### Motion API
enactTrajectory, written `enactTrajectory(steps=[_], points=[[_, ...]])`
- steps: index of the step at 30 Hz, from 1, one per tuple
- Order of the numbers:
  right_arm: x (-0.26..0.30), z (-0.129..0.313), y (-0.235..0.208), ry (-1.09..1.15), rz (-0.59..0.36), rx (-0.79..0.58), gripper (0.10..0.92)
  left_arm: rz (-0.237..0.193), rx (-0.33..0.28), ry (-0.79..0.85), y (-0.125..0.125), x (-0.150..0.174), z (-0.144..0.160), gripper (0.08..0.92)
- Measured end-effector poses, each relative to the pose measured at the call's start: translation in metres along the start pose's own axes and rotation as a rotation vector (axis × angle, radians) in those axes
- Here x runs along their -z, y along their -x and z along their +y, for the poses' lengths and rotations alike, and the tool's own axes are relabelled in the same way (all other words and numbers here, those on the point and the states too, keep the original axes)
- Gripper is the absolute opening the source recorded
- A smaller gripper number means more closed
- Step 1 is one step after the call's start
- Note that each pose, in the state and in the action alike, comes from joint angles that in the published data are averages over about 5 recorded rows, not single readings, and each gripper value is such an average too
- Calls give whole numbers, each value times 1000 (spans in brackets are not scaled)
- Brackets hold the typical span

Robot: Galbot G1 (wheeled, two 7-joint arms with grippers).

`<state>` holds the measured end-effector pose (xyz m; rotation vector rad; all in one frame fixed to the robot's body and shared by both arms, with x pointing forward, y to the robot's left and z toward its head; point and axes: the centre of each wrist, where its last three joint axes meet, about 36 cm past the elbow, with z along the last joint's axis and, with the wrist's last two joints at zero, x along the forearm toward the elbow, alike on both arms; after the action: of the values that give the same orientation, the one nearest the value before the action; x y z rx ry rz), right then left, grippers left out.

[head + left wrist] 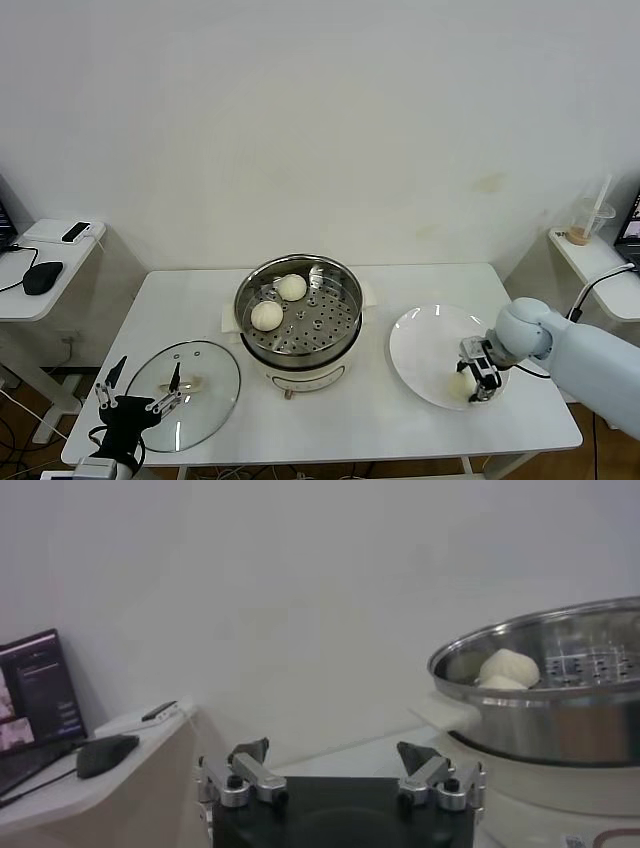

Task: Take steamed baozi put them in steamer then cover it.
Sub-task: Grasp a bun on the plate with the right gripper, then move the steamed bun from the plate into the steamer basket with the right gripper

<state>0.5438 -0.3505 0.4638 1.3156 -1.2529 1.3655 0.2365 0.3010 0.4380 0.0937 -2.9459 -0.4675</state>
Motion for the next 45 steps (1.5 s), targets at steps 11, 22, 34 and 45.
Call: enactTrajectory(steps=[11, 22, 34, 45], points=[[-8, -12, -28, 5, -1, -21, 600, -6, 0, -3, -1, 2, 0, 823], [-5, -53, -101, 14, -49, -139, 602, -10, -4, -1, -3, 5, 1, 823], [66, -110, -180, -95, -132, -280, 602, -18, 6, 6, -5, 8, 3, 823], [186, -140, -208, -324, -219, -311, 602, -4, 24, 20, -9, 7, 11, 823]])
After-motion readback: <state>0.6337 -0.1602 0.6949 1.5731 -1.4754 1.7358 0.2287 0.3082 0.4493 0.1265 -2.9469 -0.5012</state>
